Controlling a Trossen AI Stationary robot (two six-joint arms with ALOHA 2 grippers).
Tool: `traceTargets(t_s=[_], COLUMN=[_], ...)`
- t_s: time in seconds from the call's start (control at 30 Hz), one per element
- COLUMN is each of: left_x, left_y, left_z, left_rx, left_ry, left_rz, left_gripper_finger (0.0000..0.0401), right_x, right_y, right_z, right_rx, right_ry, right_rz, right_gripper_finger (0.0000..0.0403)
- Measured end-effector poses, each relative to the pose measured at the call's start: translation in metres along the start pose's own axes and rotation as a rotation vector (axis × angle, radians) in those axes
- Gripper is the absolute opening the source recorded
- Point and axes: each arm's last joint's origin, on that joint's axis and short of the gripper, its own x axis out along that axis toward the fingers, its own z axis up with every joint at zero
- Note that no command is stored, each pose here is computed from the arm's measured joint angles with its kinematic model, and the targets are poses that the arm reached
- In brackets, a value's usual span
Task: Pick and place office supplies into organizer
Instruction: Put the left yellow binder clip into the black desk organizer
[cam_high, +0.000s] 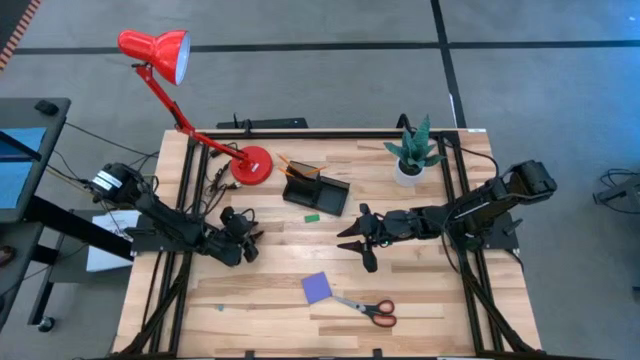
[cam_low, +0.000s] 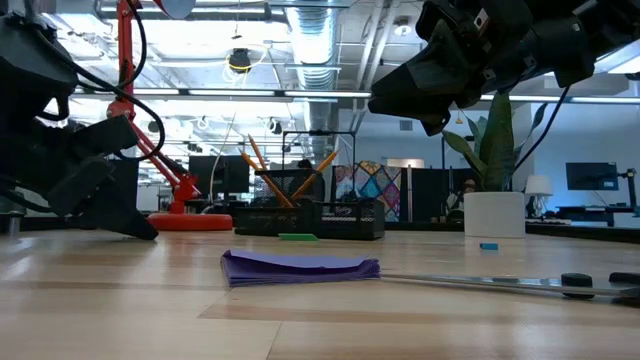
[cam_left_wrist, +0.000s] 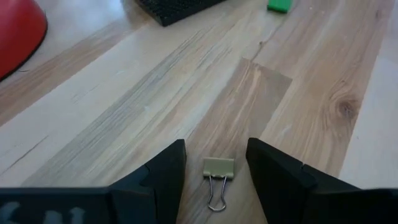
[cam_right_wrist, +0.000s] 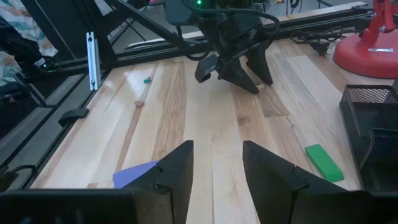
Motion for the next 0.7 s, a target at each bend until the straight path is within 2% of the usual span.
traceTargets(t_s=[0.13, 0.4, 0.7], left_x=[0.0005, 0.0003, 0.0003], left_y=[-0.0003, -0.0014, -0.0069], left_z=[-0.0005, -0.0006, 0.0046], left_rx=[-0.009, -0.053, -0.079], left_ry=[0.001, -0.002, -0.045], left_rz=[-0.004, -0.015, -0.034], left_gripper_finger=[0.015, 0.0041, 0.0036], right_x=[0.0, 0.0, 0.0], right_y=[0.0, 0.0, 0.0], right_z=[0.0, 0.0, 0.0], right_rx=[0.0, 0.0, 0.0], right_ry=[0.0, 0.0, 0.0], right_rz=[0.0, 0.0, 0.0], right_gripper_finger=[0.0134, 0.0134, 0.0134])
